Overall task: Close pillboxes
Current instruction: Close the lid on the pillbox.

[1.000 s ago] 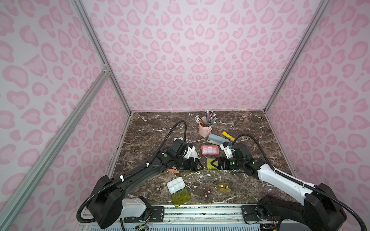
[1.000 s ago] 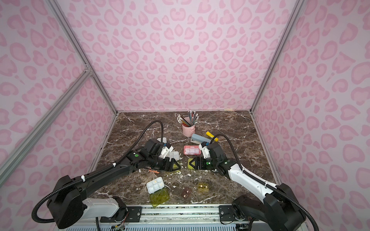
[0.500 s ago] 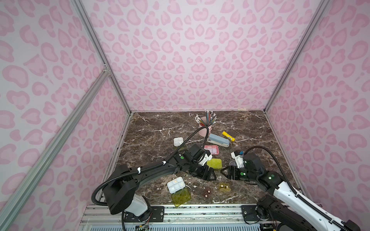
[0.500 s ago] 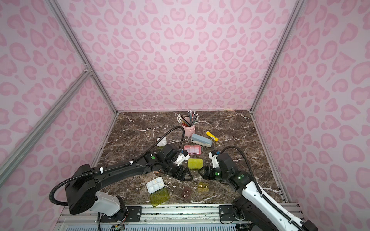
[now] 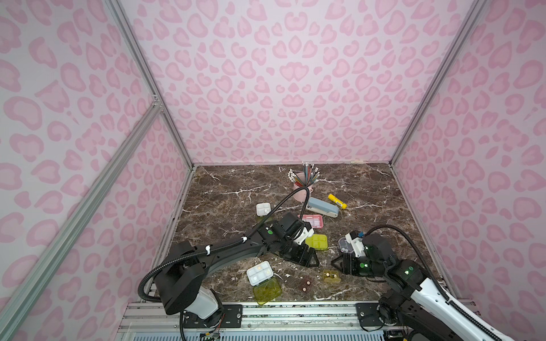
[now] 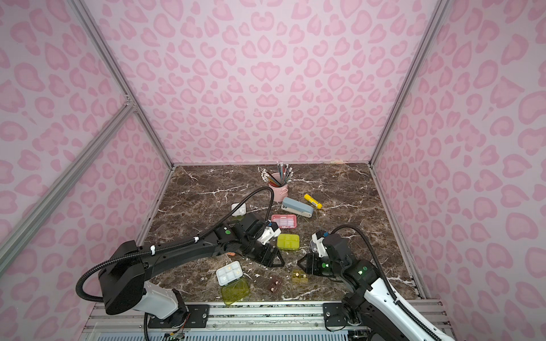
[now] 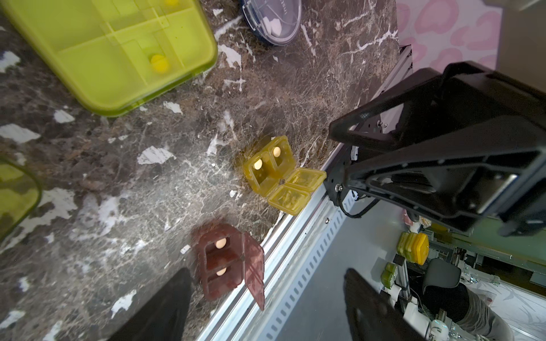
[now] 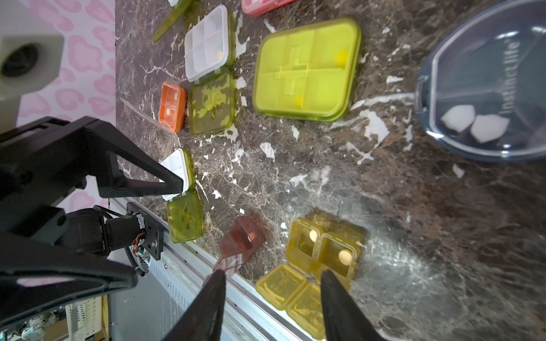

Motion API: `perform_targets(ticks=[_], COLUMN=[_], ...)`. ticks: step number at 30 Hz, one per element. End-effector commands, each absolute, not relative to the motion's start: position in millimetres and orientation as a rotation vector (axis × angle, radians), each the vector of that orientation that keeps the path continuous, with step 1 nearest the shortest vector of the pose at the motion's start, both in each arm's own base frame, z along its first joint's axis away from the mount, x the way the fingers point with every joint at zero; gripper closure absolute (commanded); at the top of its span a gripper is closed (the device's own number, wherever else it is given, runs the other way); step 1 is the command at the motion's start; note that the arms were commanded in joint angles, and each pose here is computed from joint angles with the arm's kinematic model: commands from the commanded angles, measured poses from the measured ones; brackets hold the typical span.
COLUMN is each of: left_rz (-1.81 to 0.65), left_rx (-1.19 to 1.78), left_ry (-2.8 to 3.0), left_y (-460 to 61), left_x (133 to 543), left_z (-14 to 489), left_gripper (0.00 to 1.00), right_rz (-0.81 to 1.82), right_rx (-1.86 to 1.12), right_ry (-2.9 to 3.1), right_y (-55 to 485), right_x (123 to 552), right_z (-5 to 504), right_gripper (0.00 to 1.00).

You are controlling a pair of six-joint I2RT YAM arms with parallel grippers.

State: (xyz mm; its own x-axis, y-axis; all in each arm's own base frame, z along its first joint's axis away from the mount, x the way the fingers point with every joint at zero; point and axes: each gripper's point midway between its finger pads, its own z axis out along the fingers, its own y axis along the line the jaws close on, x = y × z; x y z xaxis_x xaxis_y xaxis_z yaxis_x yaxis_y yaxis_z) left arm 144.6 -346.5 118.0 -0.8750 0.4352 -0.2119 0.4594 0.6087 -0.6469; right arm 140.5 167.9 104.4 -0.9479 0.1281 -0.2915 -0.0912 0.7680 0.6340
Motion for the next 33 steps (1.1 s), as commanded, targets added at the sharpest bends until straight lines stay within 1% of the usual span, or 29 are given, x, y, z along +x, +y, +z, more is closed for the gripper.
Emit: perform_targets(ticks=[1, 7, 10, 19, 26, 30, 33], left_rz=[-1.162, -1.182, -1.186, -1.204, -1.215, -1.225, -1.233], left_rx=[0.793, 0.832, 0.837, 0.839, 0.840, 0.843, 0.844], left_ry=[2.761, 2.756, 2.765, 2.773, 2.775, 2.773, 2.774], left_y=[-354, -369, -374, -386, -390, -394, -397], left_x=[147, 143, 143, 145, 147, 148, 148], left_z=[123, 124, 121, 113, 110, 109, 109], left_gripper=[0.20, 0.27, 0.28, 0.30, 0.31, 0.32, 0.33], right_rz=[0.996, 1.038, 1.076, 1.051, 1.061, 1.057, 1.060], right_rx=[0.045, 0.067, 0.075, 0.059, 0.056, 0.047, 0.041], right_ry=[2.688, 2.694, 2.699, 2.760, 2.784, 2.797, 2.807], right_y=[168, 168, 170, 167, 166, 166, 167], right_x=[129, 116, 109, 96, 88, 85, 83], right_z=[99, 102, 102, 90, 88, 87, 86], right_gripper=[0.55, 0.72, 0.77, 0.86, 0.97, 1.00, 1.00])
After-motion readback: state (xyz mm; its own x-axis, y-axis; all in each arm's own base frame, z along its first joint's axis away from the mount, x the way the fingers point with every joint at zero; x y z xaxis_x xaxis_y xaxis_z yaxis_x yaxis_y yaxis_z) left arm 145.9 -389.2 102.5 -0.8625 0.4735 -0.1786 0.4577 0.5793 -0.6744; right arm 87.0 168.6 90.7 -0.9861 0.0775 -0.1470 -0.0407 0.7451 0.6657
